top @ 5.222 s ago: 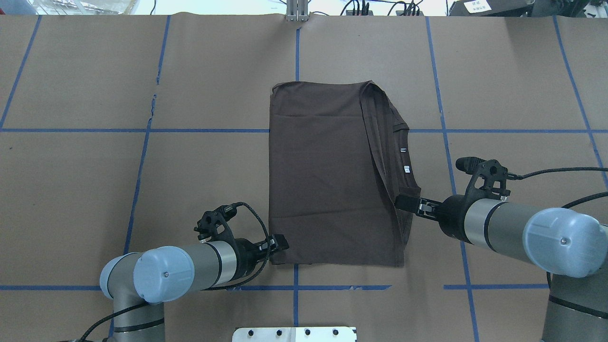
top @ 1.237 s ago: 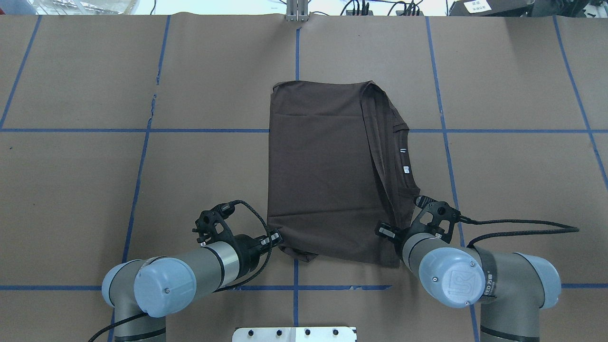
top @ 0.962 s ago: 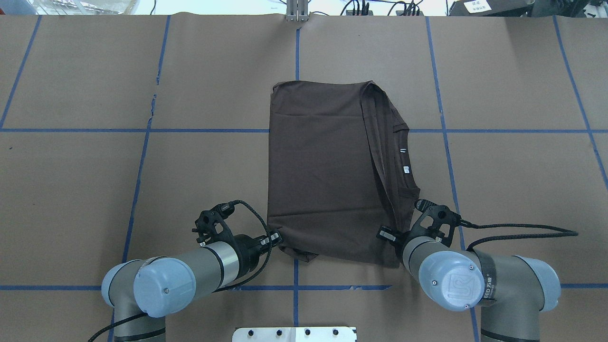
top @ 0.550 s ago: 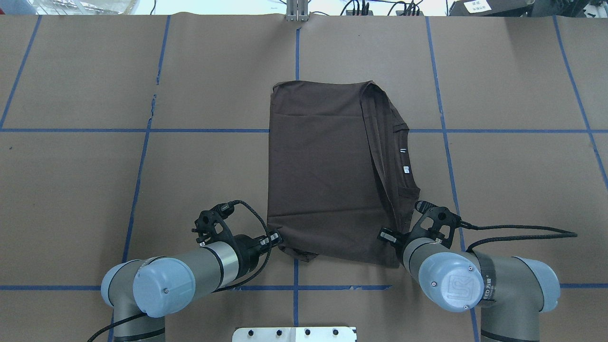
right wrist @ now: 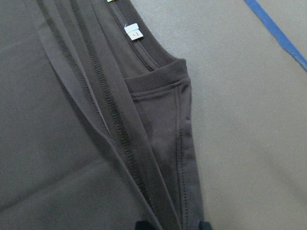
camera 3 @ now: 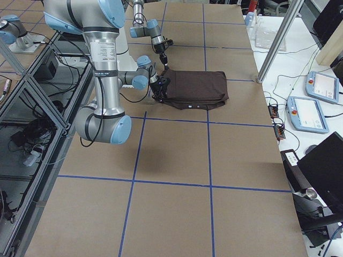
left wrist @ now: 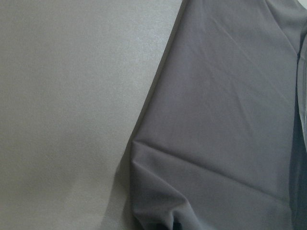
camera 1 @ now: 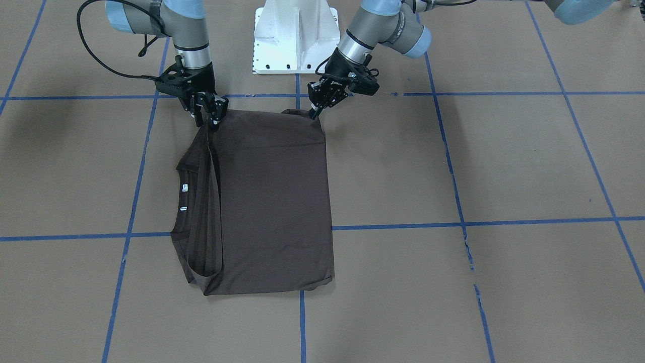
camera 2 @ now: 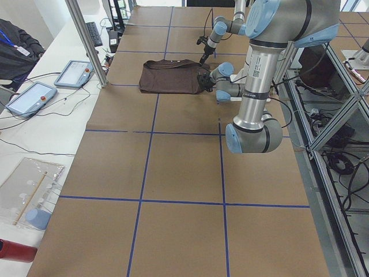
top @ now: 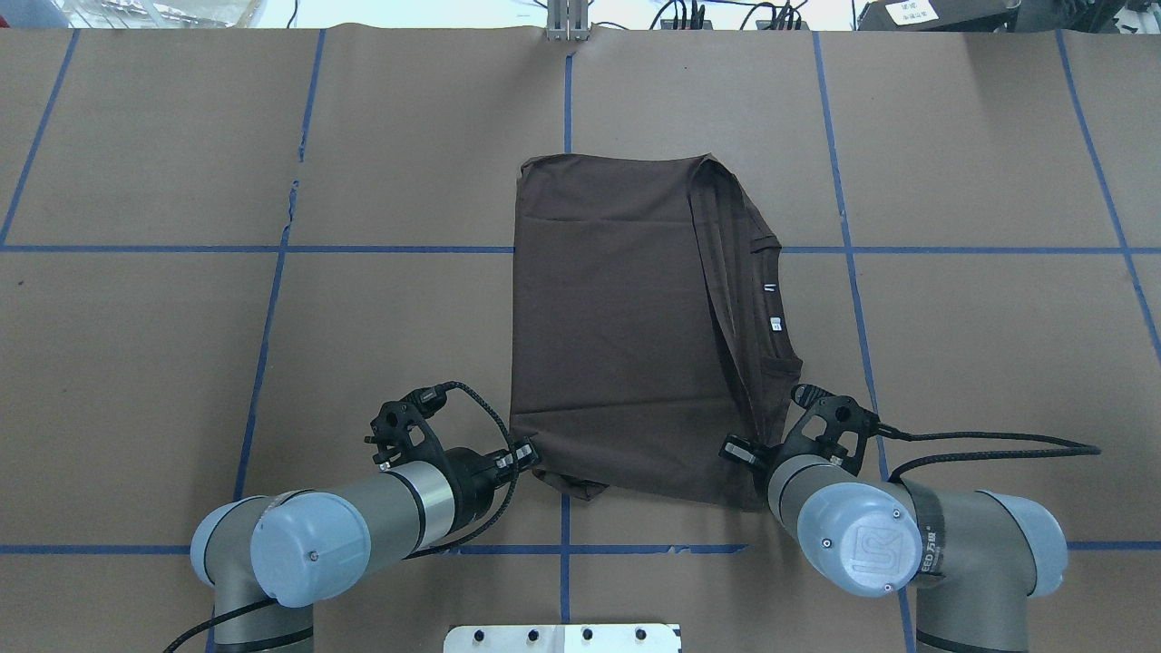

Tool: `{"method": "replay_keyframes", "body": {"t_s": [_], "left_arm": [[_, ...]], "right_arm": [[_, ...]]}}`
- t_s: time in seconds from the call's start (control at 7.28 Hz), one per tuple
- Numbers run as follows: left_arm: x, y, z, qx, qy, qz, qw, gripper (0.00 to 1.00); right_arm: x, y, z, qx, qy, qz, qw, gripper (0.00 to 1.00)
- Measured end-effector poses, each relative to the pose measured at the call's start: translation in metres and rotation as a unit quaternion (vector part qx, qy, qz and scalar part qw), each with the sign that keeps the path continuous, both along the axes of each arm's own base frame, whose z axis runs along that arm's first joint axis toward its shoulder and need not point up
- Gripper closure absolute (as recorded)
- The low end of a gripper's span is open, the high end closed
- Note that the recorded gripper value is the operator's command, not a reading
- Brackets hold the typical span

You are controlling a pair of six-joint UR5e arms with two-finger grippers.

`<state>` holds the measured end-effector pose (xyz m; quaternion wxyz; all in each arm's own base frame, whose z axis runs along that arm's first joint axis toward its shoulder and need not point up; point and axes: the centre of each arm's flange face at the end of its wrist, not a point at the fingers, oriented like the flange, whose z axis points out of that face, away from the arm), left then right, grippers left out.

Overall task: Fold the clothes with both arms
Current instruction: 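Grasp the shirt edges nearest the robot with both grippers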

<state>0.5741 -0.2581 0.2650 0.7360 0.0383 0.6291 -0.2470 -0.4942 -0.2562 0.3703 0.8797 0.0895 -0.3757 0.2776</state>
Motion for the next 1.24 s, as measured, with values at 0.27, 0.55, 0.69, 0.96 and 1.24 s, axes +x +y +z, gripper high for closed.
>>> {"method": "replay_keyframes", "body": {"t_s": [0.27,0.55,0.69,0.96,1.24], "left_arm": [[-0.001,0.0,-0.001,0.0,0.001,0.001,1.0,1.0],[-0.001,0.0,-0.002,0.0,0.002,0.001,1.0,1.0],[-0.001,0.0,-0.002,0.001,0.002,0.001,1.0,1.0],[-0.001,0.001,-0.002,0.001,0.002,0.002,1.0,1.0],[0.0,0.001,-0.003,0.005,0.0,0.005,1.0,1.0]], "right_arm": [[-0.001,0.0,-0.005,-0.004,-0.008,0.006,0.9999,1.0],[0.0,0.0,-0.007,-0.005,-0.011,0.008,0.9999,0.27],[0.001,0.0,-0.005,-0.004,-0.009,0.008,0.9999,0.0],[0.003,0.001,0.004,0.008,0.031,-0.006,0.9995,0.0],[0.004,0.003,0.002,0.018,0.047,-0.019,0.9986,0.01]]}}
